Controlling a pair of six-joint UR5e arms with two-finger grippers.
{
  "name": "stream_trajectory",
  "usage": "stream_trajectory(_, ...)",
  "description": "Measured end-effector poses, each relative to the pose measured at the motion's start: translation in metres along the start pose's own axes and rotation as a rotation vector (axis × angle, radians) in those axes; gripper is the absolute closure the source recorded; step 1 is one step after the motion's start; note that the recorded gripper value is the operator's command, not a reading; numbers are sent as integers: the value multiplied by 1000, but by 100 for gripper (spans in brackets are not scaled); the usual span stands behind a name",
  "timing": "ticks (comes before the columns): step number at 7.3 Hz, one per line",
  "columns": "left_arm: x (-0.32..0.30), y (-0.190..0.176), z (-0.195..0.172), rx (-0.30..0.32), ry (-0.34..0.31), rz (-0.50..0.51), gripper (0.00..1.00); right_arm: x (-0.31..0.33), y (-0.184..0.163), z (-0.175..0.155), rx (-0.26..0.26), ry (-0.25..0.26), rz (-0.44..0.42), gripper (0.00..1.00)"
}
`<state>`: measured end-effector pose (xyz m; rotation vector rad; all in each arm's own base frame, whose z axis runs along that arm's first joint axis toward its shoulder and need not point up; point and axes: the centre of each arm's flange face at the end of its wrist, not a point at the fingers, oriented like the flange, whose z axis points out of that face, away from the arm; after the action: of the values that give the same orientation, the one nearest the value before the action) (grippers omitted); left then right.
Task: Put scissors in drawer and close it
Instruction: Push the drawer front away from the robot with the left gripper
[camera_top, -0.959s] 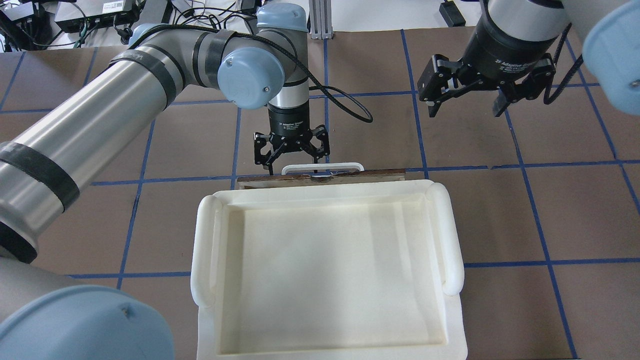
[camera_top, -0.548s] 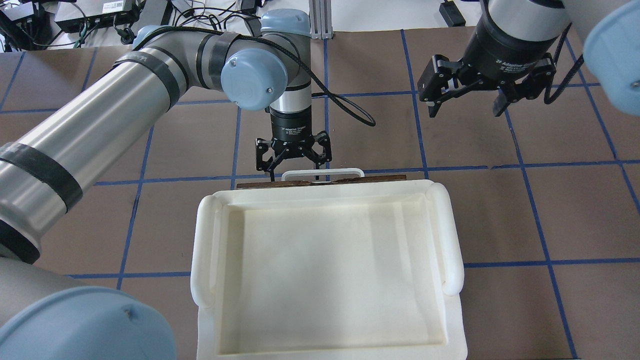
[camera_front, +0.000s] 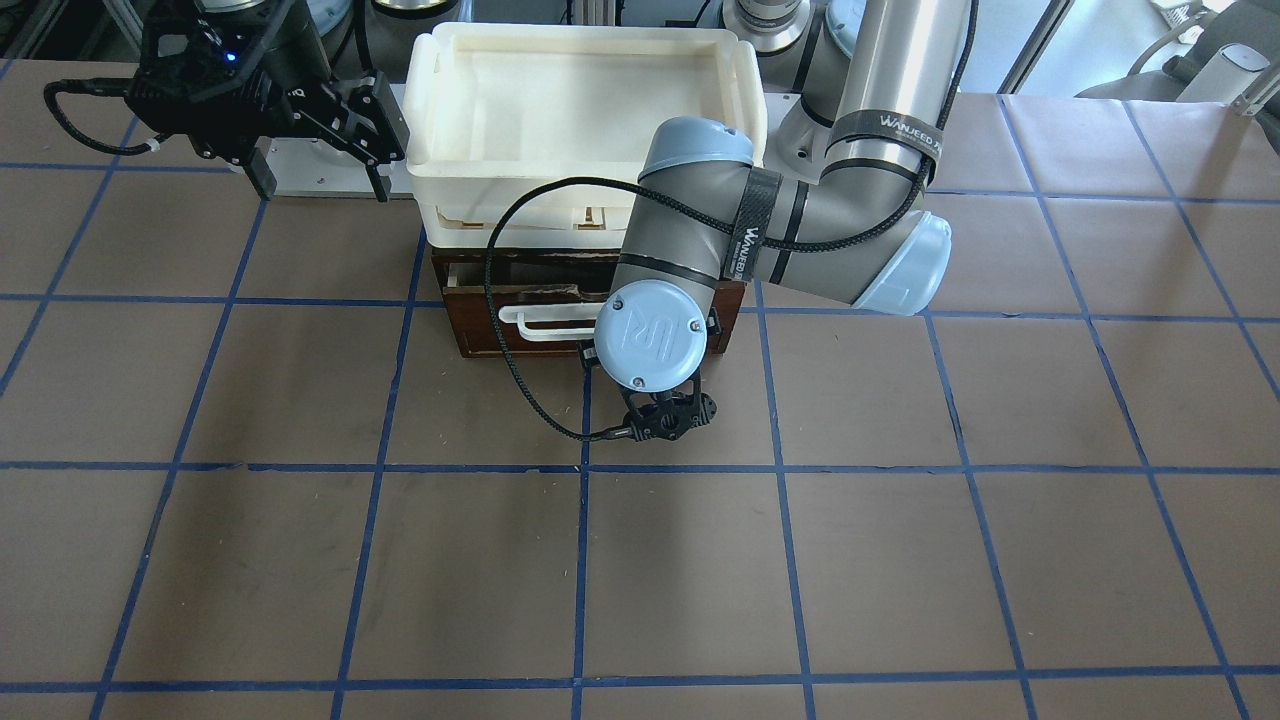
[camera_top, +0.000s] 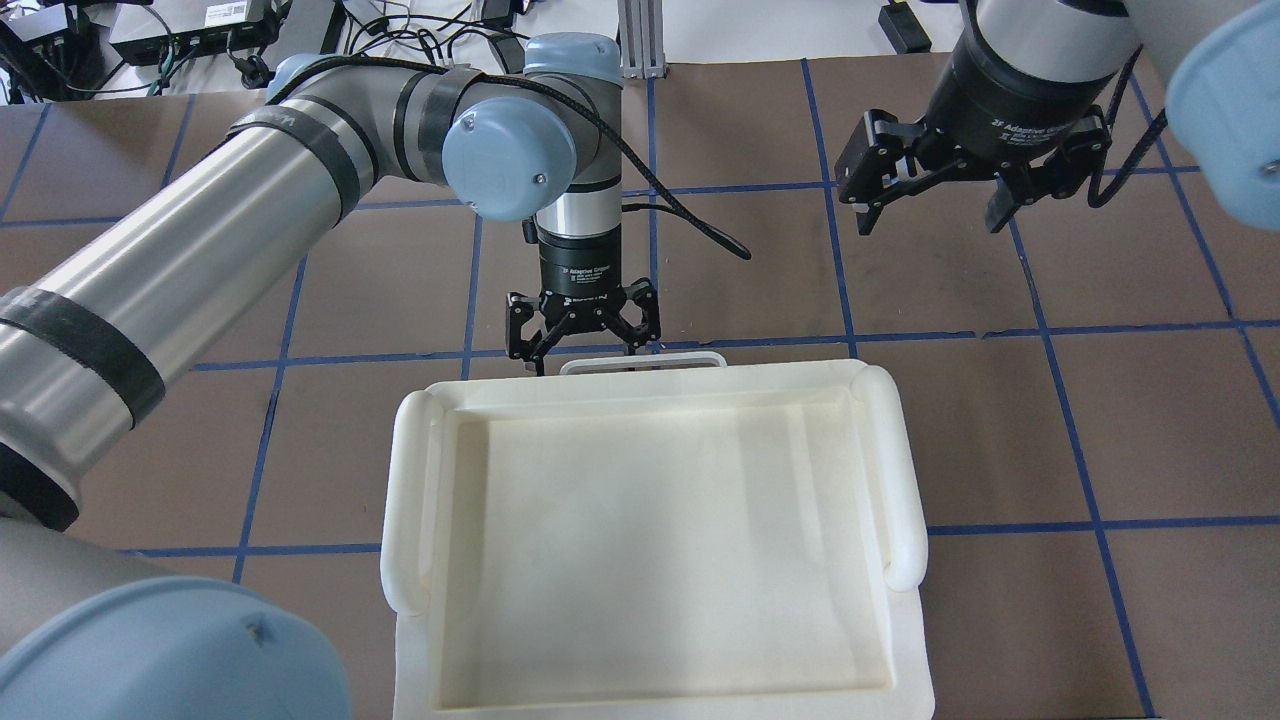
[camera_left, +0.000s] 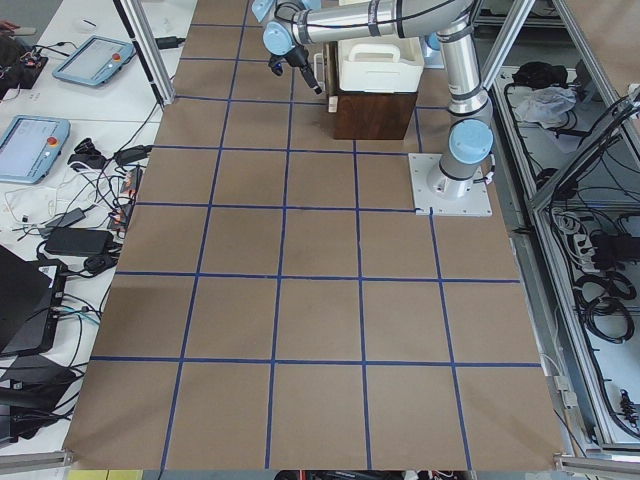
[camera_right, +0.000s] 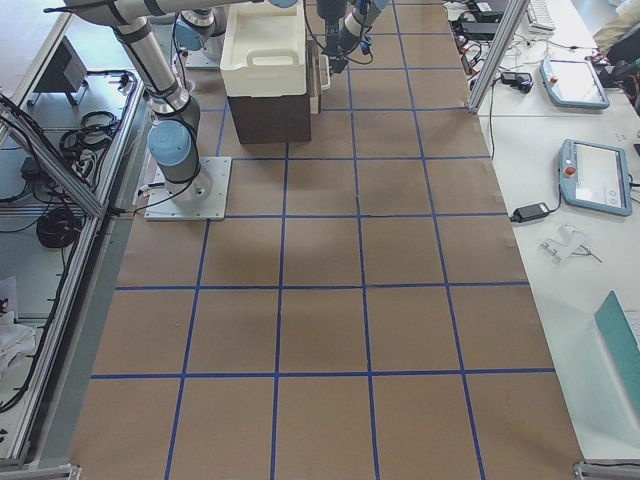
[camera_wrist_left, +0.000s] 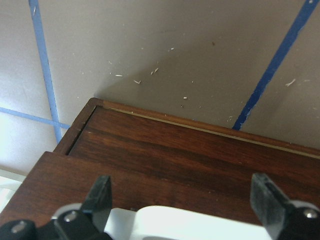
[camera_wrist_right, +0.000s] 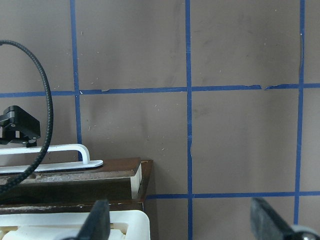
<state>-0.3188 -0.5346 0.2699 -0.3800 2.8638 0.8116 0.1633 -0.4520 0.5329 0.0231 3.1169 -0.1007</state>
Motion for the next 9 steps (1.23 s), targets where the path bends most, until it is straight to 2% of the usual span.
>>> stream_trajectory(9, 0, 21, 13, -74, -26, -27, 0, 0, 0, -1, 1, 0, -2, 0)
